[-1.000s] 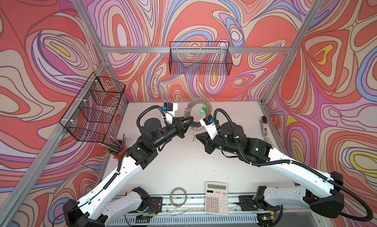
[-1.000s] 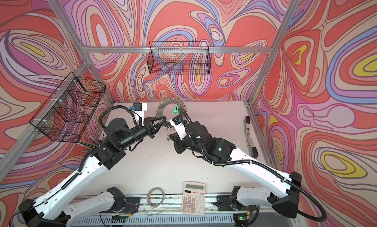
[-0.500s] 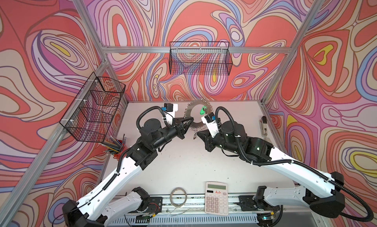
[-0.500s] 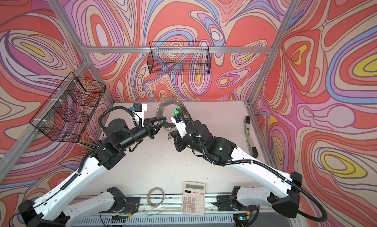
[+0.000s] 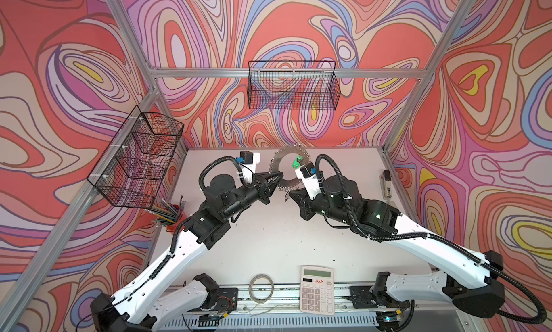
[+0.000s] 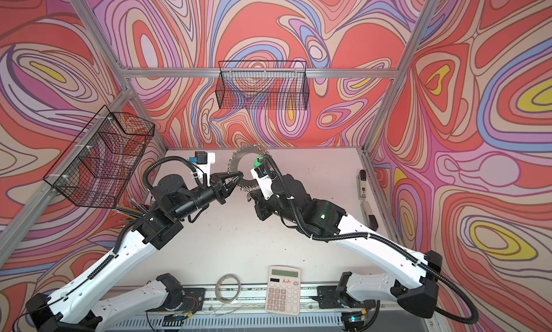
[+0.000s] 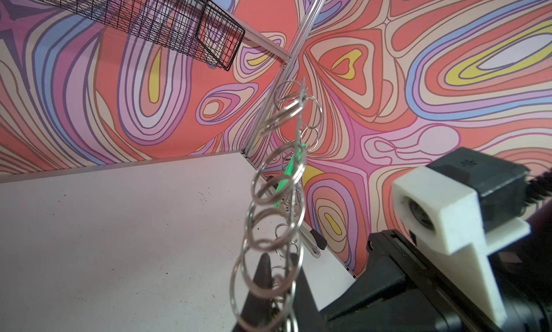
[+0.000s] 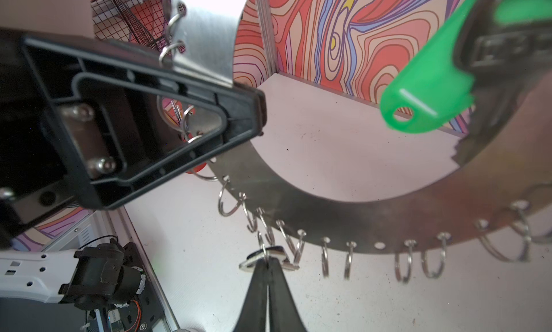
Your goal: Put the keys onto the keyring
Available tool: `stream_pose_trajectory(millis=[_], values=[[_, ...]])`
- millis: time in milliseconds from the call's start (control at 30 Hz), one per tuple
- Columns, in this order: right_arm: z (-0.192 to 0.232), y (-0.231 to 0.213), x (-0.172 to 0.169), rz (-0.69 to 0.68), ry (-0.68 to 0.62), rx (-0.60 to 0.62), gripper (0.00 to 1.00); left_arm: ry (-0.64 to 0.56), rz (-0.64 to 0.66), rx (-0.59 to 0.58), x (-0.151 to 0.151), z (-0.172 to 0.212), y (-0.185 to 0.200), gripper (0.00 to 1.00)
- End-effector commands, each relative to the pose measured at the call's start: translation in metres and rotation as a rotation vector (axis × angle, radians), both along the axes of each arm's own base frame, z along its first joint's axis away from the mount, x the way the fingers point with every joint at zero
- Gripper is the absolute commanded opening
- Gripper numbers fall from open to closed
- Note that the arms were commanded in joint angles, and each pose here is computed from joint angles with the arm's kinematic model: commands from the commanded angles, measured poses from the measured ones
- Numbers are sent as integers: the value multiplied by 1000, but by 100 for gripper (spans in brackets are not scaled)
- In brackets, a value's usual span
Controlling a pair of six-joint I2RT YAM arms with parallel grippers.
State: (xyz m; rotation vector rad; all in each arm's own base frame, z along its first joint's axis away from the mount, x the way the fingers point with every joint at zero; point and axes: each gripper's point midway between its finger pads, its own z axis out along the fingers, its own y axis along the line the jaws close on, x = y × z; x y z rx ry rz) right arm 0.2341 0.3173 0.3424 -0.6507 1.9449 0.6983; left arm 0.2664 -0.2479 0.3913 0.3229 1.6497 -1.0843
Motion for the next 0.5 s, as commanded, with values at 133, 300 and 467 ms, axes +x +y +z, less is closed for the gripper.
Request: stream_pose_trajectory(millis=[133, 300, 467], values=[[1, 1, 2, -15, 12, -8, 0, -67, -12, -27, -8, 17, 2, 0], [1, 1, 1, -19, 13, -9, 0, -68, -12, -29, -9, 17, 2, 0], [6, 2, -1, -3, 9, 7, 0, -67, -14, -28, -9, 16, 2, 0]])
